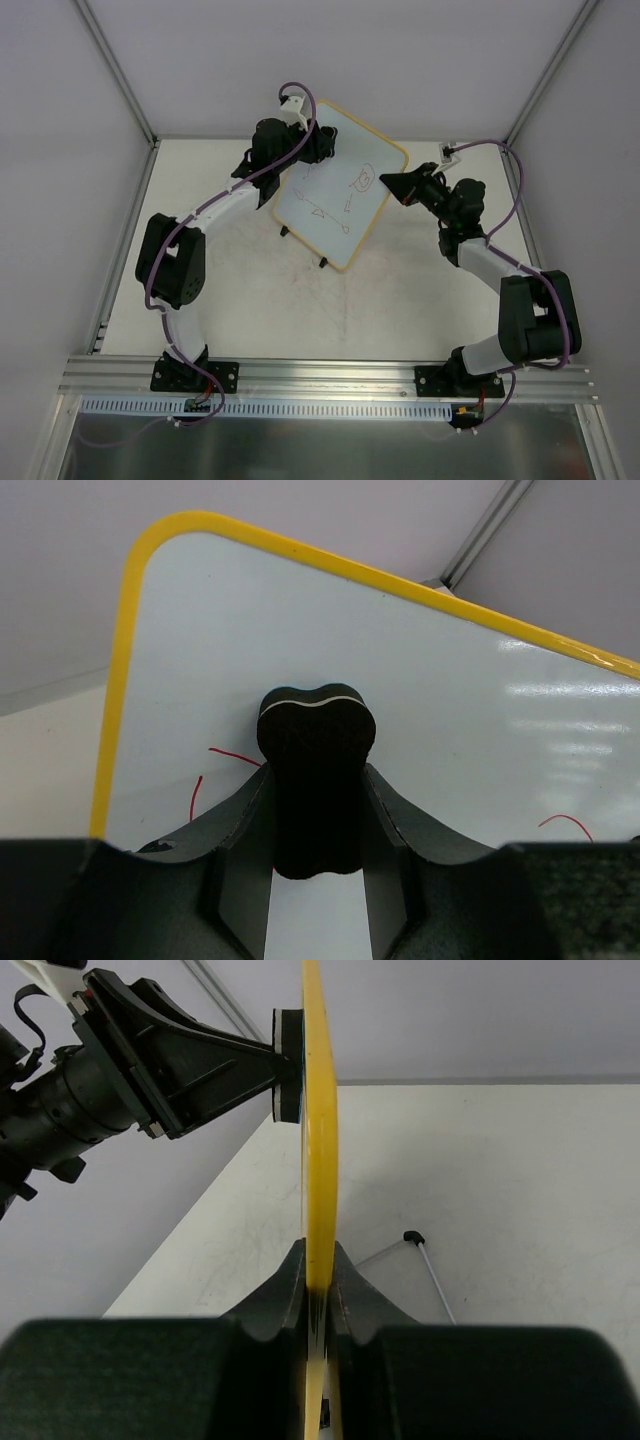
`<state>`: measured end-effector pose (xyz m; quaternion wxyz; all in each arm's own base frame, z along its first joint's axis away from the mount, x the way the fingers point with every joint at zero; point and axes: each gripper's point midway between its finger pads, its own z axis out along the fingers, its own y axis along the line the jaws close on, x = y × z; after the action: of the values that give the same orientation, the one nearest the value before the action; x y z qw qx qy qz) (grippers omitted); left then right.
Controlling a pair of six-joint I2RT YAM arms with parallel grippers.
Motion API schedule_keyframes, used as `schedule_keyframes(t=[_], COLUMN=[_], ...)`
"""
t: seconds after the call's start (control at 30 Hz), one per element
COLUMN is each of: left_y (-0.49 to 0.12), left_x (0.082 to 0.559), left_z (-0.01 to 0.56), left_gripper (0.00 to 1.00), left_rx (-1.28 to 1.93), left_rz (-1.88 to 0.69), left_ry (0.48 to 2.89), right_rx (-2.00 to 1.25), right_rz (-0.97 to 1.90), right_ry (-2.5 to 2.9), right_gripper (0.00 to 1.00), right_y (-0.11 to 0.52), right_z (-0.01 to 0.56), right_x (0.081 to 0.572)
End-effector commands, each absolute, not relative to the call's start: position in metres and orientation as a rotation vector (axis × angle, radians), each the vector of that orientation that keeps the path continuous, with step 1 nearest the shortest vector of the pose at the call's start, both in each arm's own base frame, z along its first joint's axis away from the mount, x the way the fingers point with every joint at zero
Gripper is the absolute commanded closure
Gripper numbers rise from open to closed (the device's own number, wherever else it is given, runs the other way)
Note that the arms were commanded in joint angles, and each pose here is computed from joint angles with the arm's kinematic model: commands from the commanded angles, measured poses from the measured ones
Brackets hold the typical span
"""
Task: Erase the whiteboard
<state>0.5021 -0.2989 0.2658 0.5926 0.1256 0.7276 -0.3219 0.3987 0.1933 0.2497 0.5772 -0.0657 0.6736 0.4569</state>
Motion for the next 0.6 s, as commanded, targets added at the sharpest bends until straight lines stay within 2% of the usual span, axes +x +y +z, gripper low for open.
schedule_keyframes(t=[0.0,0.57], left_y=[-0.305,-0.285], left_x=[0.512,0.526], left_z=[0.315,0.284], left_gripper=[1.0,0.99], left_rx=[0.314,0.246], left_rz=[-0.7,-0.574], left_ry=[1.526,1.589], right_rx=[-0.257,-0.285], right_rz=[1.005,1.013], right_ry=[1.52,1.515], right_gripper=[1.0,1.0], right_y=[0.196,0.202], right_z=[0.263,0.264], right_x=[0.4,0.395])
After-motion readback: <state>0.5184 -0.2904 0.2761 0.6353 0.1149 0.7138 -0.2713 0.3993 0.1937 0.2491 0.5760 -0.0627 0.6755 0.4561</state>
